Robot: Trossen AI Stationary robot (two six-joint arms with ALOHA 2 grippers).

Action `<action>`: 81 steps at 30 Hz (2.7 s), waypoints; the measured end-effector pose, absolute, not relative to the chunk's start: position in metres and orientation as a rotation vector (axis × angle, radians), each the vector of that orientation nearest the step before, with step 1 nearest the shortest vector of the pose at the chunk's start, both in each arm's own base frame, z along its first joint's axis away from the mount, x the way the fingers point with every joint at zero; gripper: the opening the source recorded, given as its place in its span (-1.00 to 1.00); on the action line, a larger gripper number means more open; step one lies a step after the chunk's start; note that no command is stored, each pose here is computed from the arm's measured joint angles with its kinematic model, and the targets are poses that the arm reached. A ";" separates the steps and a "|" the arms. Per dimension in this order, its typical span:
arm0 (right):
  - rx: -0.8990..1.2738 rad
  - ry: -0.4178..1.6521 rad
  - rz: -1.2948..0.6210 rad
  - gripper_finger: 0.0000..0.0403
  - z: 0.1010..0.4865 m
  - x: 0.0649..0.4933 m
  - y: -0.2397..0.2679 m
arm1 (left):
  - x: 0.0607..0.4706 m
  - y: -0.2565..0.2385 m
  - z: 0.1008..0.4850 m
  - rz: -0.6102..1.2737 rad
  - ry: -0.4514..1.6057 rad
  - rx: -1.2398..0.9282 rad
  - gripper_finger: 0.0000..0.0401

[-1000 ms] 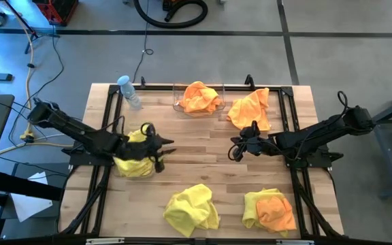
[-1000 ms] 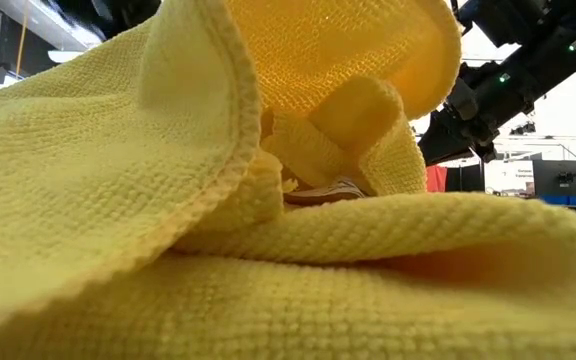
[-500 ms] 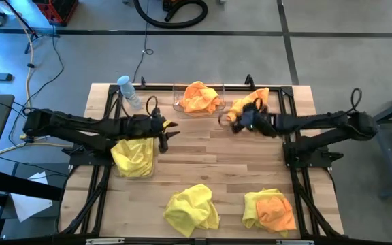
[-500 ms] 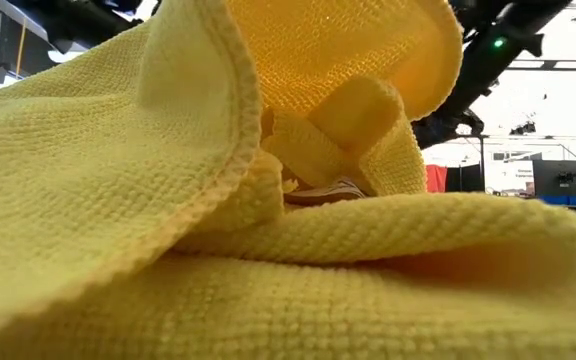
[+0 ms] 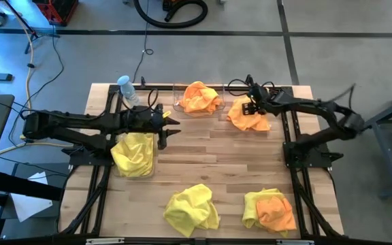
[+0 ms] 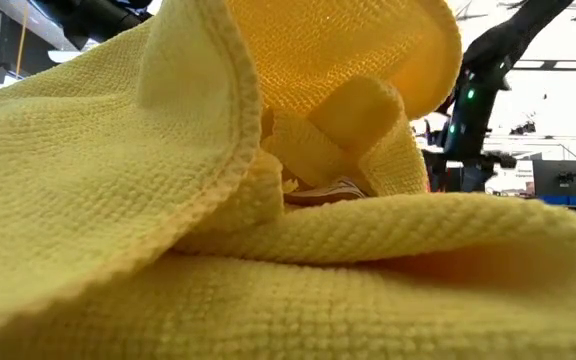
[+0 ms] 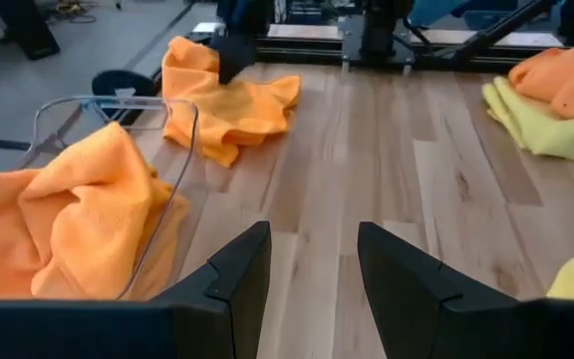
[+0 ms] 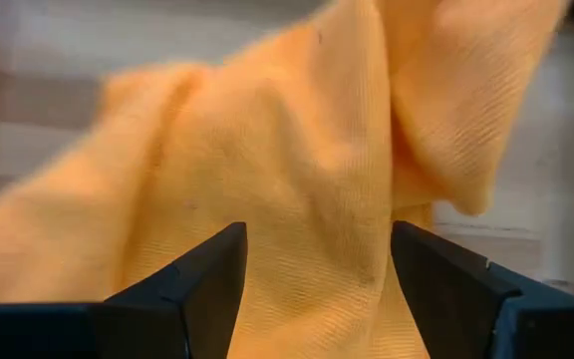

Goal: Sort microfiber towel by color & place in baskets
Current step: Put the orange microfiber towel into the top transparent bin

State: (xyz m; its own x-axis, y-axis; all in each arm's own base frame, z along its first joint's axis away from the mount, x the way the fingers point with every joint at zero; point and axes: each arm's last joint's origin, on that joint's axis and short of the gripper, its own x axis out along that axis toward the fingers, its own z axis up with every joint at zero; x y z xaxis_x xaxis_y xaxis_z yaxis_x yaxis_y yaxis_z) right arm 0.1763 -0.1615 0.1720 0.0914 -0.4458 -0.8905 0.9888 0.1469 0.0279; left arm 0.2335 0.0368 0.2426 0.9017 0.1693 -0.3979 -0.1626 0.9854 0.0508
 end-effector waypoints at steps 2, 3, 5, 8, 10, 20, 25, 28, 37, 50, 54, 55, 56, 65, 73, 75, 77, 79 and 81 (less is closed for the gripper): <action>0.819 0.918 -1.229 0.22 0.159 0.180 -0.167 | 0.233 0.037 0.243 0.168 0.426 0.026 -0.29; 0.829 0.938 -1.220 0.22 0.152 0.182 -0.170 | 0.233 0.037 0.242 0.168 0.437 0.028 -0.29; 0.842 0.977 -1.220 0.22 0.139 0.186 -0.173 | 0.232 0.037 0.241 0.171 0.456 0.039 -0.29; 0.838 1.028 -1.230 0.20 0.123 0.190 -0.176 | 0.228 0.037 0.243 0.199 0.462 0.080 -0.29; 0.837 1.059 -1.236 0.12 0.116 0.192 -0.178 | 0.224 0.037 0.246 0.211 0.450 0.091 -0.29; 0.729 1.086 -1.192 -0.94 0.131 0.188 -0.167 | 0.177 0.030 0.252 0.221 0.364 0.089 -0.29; 0.740 1.035 -1.248 -0.90 0.163 0.181 -0.158 | 0.156 0.027 0.246 0.223 0.312 0.113 -0.29; 0.676 1.026 -1.284 -0.98 0.189 0.183 -0.149 | 0.149 0.026 0.244 0.224 0.289 0.115 -0.29; 0.416 0.726 -1.266 -0.99 0.305 0.238 -0.123 | 0.146 0.025 0.236 0.222 0.306 0.123 -0.29; 0.106 0.681 -1.099 -1.00 0.357 0.365 -0.133 | 0.146 0.025 0.236 0.225 0.307 0.122 -0.29; 0.086 0.752 -1.038 -1.00 0.331 0.407 -0.148 | 0.146 0.025 0.236 0.225 0.313 0.111 -0.29; 0.077 0.769 -1.034 -1.00 0.322 0.416 -0.151 | 0.146 0.025 0.235 0.227 0.315 0.101 -0.29; 0.072 0.782 -1.028 -1.00 0.314 0.425 -0.154 | 0.146 0.025 0.235 0.227 0.319 0.098 -0.29; 0.327 0.858 -0.838 -1.00 0.247 0.463 -0.172 | 0.144 0.025 0.228 0.226 0.394 0.075 -0.29; 0.539 0.885 -0.706 -1.00 0.222 0.465 -0.197 | 0.143 0.025 0.227 0.230 0.401 0.042 -0.29; 0.548 0.908 -0.679 -1.00 0.213 0.465 -0.201 | 0.143 0.025 0.227 0.230 0.401 0.043 -0.29; 0.549 0.931 -0.655 -1.00 0.204 0.466 -0.205 | 0.143 0.025 0.227 0.230 0.400 0.043 -0.29; 0.558 0.950 -0.636 -1.00 0.195 0.467 -0.208 | 0.143 0.025 0.227 0.230 0.400 0.043 -0.29; 0.574 0.970 -0.612 -1.00 0.186 0.467 -0.211 | 0.143 0.025 0.227 0.230 0.399 0.043 -0.29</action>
